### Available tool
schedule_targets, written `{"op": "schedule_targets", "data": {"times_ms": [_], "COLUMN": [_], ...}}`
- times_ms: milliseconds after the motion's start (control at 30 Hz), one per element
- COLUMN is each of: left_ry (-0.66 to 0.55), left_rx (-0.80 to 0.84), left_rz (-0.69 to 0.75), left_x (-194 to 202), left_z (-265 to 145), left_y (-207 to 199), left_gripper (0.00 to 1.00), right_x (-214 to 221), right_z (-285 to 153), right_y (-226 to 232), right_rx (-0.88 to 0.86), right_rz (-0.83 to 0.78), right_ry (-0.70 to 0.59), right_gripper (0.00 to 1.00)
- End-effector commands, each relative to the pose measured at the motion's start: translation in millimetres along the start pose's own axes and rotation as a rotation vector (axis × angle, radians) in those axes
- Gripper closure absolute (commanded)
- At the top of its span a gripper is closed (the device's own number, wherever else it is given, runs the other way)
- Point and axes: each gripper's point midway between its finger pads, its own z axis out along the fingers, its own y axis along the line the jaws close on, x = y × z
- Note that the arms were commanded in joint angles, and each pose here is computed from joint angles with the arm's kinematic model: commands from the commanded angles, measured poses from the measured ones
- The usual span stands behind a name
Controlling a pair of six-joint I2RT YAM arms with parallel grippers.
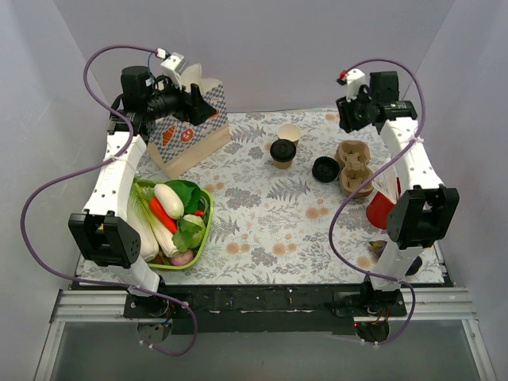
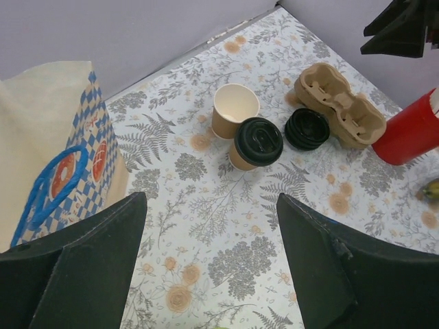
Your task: Pack the takeout coffee
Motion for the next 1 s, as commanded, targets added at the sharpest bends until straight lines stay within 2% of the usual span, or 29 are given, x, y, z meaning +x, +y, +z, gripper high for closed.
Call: {"op": "schedule_targets", "data": {"times_ms": [0, 133, 233, 667, 967], "left_ry": [-0.082, -0.080, -0.080, -0.058, -0.052], "left_rx": [0.071, 0.091, 0.102, 0.112, 0.112], "left_rz": [0.024, 0.002, -0.004, -0.044, -0.047], "left_x": [-28.7, -27.8, -27.5, -14.6, -10.4], "left_z": [-17.6, -15.2, -14.7, -13.5, -12.7], "left_y": [-28.4, -30.6, -32.2, -33.7, -33.6], "left_gripper": [0.23, 0.23, 0.23, 0.23, 0.23], "right_x": [101.4, 143.0, 160.0, 176.1, 177.8], "right_z": [-14.5, -15.9, -19.6, 13.4, 24.5], "right_y": [-26.1, -24.4, -30.8, -24.6, -32.6], "right_rx": [0.114, 0.129, 0.152, 0.100, 0.127], "right_rz": [0.188, 0.234, 0.273, 0.377, 0.411], "right_ry": [0.314, 0.424, 0.456, 0.496, 0.505], "right_gripper": [0.54, 0.54, 0.51, 0.50, 0.50]}}
